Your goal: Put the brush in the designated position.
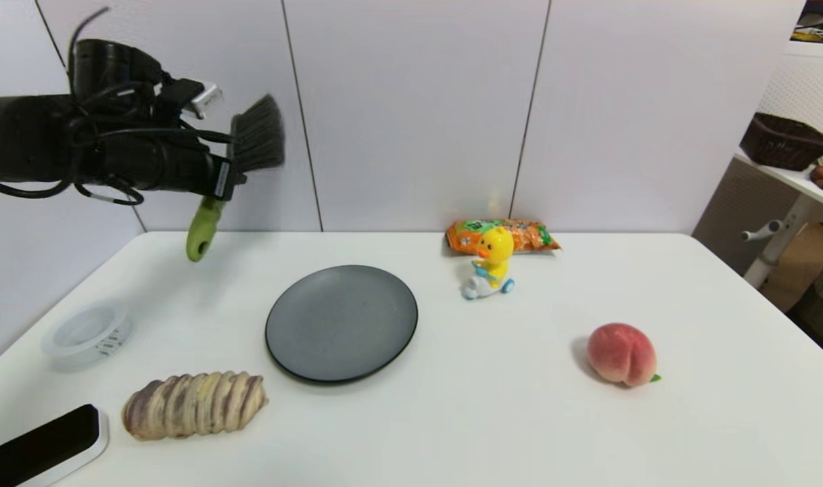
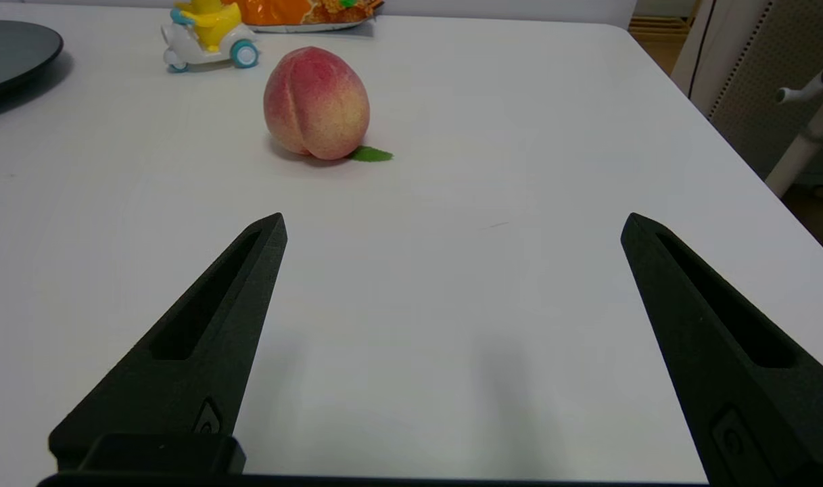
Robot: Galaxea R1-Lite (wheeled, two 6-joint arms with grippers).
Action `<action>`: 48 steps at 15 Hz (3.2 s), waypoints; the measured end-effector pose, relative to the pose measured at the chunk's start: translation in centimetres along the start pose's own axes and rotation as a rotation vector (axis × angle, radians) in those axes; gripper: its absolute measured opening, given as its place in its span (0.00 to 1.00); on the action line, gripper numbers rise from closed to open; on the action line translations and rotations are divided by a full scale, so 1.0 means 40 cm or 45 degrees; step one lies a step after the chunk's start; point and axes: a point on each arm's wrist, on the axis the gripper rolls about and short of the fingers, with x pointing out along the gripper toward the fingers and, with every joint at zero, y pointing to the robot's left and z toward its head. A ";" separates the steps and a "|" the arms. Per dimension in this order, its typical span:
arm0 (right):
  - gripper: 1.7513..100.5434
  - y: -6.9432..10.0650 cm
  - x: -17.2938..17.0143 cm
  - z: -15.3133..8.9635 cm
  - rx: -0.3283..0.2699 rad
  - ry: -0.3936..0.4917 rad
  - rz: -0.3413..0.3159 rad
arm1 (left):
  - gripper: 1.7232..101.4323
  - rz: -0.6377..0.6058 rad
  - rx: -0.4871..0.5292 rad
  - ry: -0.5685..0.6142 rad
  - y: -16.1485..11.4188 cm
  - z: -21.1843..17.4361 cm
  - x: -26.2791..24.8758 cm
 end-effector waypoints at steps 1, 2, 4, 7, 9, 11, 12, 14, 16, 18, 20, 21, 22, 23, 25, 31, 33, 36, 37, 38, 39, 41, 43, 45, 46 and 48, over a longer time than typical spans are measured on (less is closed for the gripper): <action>0.97 0.000 0.000 0.000 0.000 0.000 -0.001 | 0.16 -0.067 0.052 0.000 -0.025 0.004 -0.035; 0.97 0.000 0.000 0.000 0.000 0.000 -0.001 | 0.16 -0.151 0.107 -0.009 -0.057 0.007 -0.073; 0.97 0.000 0.000 0.000 0.000 0.001 0.001 | 0.16 -0.316 0.226 -0.027 -0.113 -0.001 -0.141; 0.97 0.000 0.000 0.000 0.000 0.000 -0.001 | 0.16 -0.613 0.438 -0.053 -0.196 -0.032 -0.220; 0.97 0.000 0.000 0.000 0.000 0.000 -0.001 | 0.16 -0.810 0.520 -0.039 -0.260 -0.059 -0.255; 0.97 0.000 0.000 0.000 0.000 0.000 -0.001 | 0.16 -0.957 0.593 0.031 -0.319 -0.106 -0.273; 0.97 0.000 0.000 0.000 0.000 0.000 -0.001 | 0.16 -1.012 0.630 0.047 -0.342 -0.124 -0.279; 0.97 0.000 0.000 0.000 0.000 0.000 -0.001 | 0.16 -1.093 0.672 0.094 -0.376 -0.159 -0.284; 0.97 0.000 0.000 0.000 0.000 0.000 -0.002 | 0.16 -1.133 0.689 0.142 -0.393 -0.187 -0.277; 0.97 0.000 0.000 0.000 0.000 0.000 -0.001 | 0.16 -1.163 0.722 0.183 -0.406 -0.215 -0.258; 0.97 0.000 0.000 0.000 0.000 0.000 -0.001 | 0.16 -1.184 0.725 0.227 -0.418 -0.241 -0.232; 0.97 0.000 0.000 0.000 0.000 0.000 -0.001 | 0.16 -1.200 0.722 0.248 -0.424 -0.254 -0.219; 0.97 0.000 0.000 0.000 0.000 0.000 -0.001 | 0.16 -1.207 0.721 0.251 -0.431 -0.263 -0.204; 0.97 0.000 0.000 0.000 0.000 0.000 -0.001 | 0.16 -1.214 0.719 0.266 -0.437 -0.279 -0.187; 0.97 0.000 0.000 0.000 -0.001 0.000 0.000 | 0.16 -1.213 0.718 0.266 -0.450 -0.304 -0.151; 0.97 0.000 0.000 0.000 0.000 0.000 -0.001 | 0.16 -1.186 0.804 0.229 -0.447 -0.353 -0.044; 0.97 0.000 0.000 0.000 0.000 0.000 -0.002 | 0.16 -1.181 0.796 0.258 -0.437 -0.366 -0.026; 0.97 0.000 0.000 0.000 0.000 0.000 0.000 | 0.16 -1.173 0.796 0.263 -0.428 -0.371 -0.009; 0.97 0.000 0.000 0.000 0.000 0.001 0.000 | 0.16 -1.170 0.810 0.254 -0.424 -0.370 -0.003; 0.97 0.000 0.000 0.000 0.000 0.000 -0.001 | 0.16 -1.166 0.817 0.251 -0.422 -0.369 0.002; 0.97 0.000 0.000 0.000 0.000 0.000 -0.001 | 0.23 -1.161 0.817 0.251 -0.419 -0.369 0.005; 0.97 0.000 0.000 0.000 0.000 0.000 -0.001 | 0.38 -1.157 0.815 0.252 -0.418 -0.366 0.006; 0.97 0.000 0.000 0.000 0.000 0.000 -0.001 | 0.50 -1.155 0.812 0.252 -0.417 -0.363 0.000; 0.97 0.000 0.000 0.000 0.000 0.000 -0.001 | 0.60 -1.153 0.810 0.248 -0.413 -0.353 -0.017; 0.97 0.000 0.000 0.000 0.000 0.000 0.001 | 0.65 -1.155 0.809 0.249 -0.409 -0.346 -0.033; 0.97 0.000 0.000 0.000 0.000 0.000 0.000 | 0.72 -1.148 0.790 0.247 -0.396 -0.325 -0.079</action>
